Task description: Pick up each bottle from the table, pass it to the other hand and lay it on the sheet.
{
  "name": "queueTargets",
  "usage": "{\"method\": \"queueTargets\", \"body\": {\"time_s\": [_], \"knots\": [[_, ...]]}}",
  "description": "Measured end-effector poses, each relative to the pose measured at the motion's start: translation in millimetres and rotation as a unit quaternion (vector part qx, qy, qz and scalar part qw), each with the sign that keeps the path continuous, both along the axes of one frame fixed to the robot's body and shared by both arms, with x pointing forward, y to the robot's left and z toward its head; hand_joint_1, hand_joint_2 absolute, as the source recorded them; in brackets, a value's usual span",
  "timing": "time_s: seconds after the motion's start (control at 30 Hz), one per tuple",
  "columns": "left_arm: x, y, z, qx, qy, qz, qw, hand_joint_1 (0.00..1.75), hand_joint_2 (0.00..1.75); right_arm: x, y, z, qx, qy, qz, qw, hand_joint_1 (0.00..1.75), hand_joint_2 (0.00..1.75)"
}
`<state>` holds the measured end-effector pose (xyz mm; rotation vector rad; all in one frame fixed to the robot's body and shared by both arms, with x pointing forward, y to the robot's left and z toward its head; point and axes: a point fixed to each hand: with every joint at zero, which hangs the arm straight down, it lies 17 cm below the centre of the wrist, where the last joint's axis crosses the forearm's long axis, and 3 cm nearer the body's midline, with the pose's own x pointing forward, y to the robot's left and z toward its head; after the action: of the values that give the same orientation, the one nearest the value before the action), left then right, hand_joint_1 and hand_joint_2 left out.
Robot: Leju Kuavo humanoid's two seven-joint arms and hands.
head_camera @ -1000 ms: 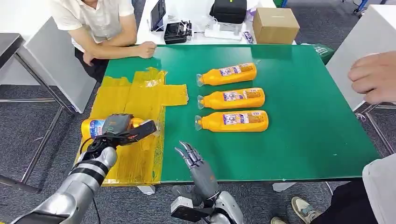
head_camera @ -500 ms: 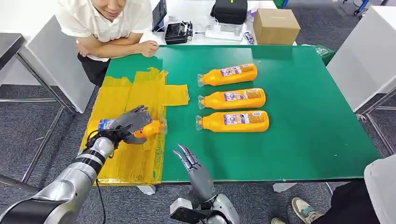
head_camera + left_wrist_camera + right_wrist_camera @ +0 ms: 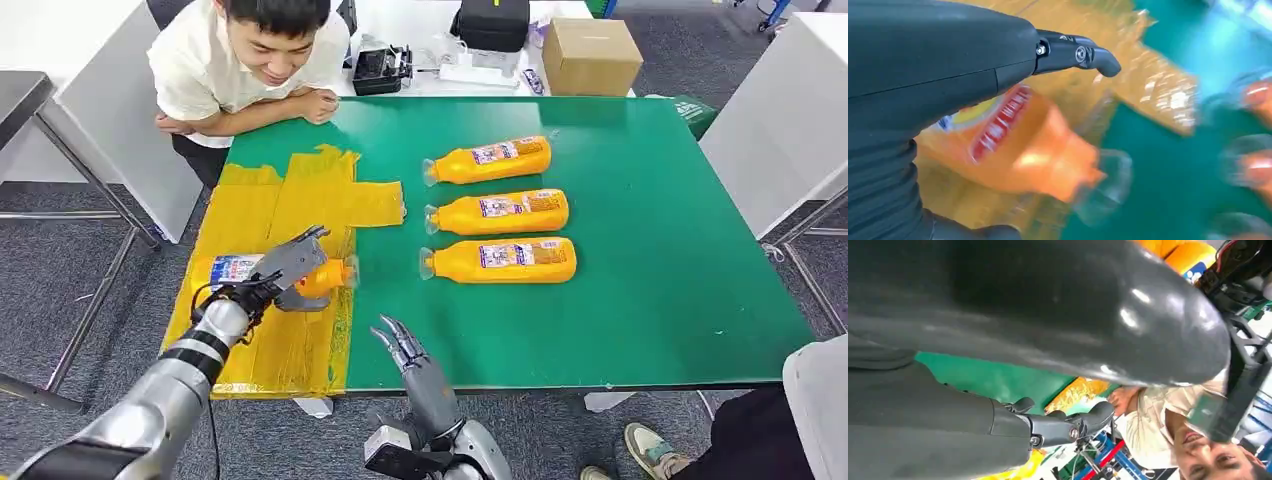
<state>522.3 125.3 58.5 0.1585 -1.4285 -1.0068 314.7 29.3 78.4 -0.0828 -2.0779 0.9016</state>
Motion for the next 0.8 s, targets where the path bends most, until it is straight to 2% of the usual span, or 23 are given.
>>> {"method": "queueTargets", "body": {"time_s": [0.17, 0.23, 0.33, 0.5, 0.63, 0.67, 0.8], "knots": [[-11.2, -13.9, 44.2, -0.084, -0.053, 0.001, 0.995, 0.00, 1.75, -2.1, -3.0, -4.0, -0.005, 0.001, -0.005, 1.000, 0.00, 0.00], [-25.0, -18.0, 74.7, -0.182, -0.067, 0.003, 0.981, 0.00, 1.75, -2.6, -6.9, -6.3, -0.010, -0.002, -0.013, 1.000, 0.00, 0.00], [-44.2, -6.4, 107.0, -0.315, -0.054, 0.014, 0.947, 0.00, 1.75, -1.1, -16.0, -6.7, -0.018, -0.011, -0.030, 0.999, 0.00, 0.00], [-63.6, 18.6, 134.8, -0.391, -0.062, 0.018, 0.918, 0.00, 1.75, 4.5, -30.8, -6.1, -0.035, -0.030, -0.050, 0.998, 0.00, 0.00], [-73.2, 33.6, 142.8, -0.391, -0.087, 0.029, 0.916, 0.00, 1.75, 17.3, -51.2, -4.9, -0.069, -0.051, -0.076, 0.993, 0.00, 0.00], [-77.1, 34.4, 145.3, -0.393, -0.092, 0.028, 0.914, 0.00, 1.75, 21.9, -57.9, -6.4, -0.087, -0.057, -0.083, 0.991, 0.00, 1.75], [-98.9, 24.5, 145.6, -0.423, -0.070, -0.002, 0.903, 0.00, 1.75, 48.4, -91.9, -23.8, -0.169, -0.056, -0.102, 0.979, 0.00, 1.75]]}}
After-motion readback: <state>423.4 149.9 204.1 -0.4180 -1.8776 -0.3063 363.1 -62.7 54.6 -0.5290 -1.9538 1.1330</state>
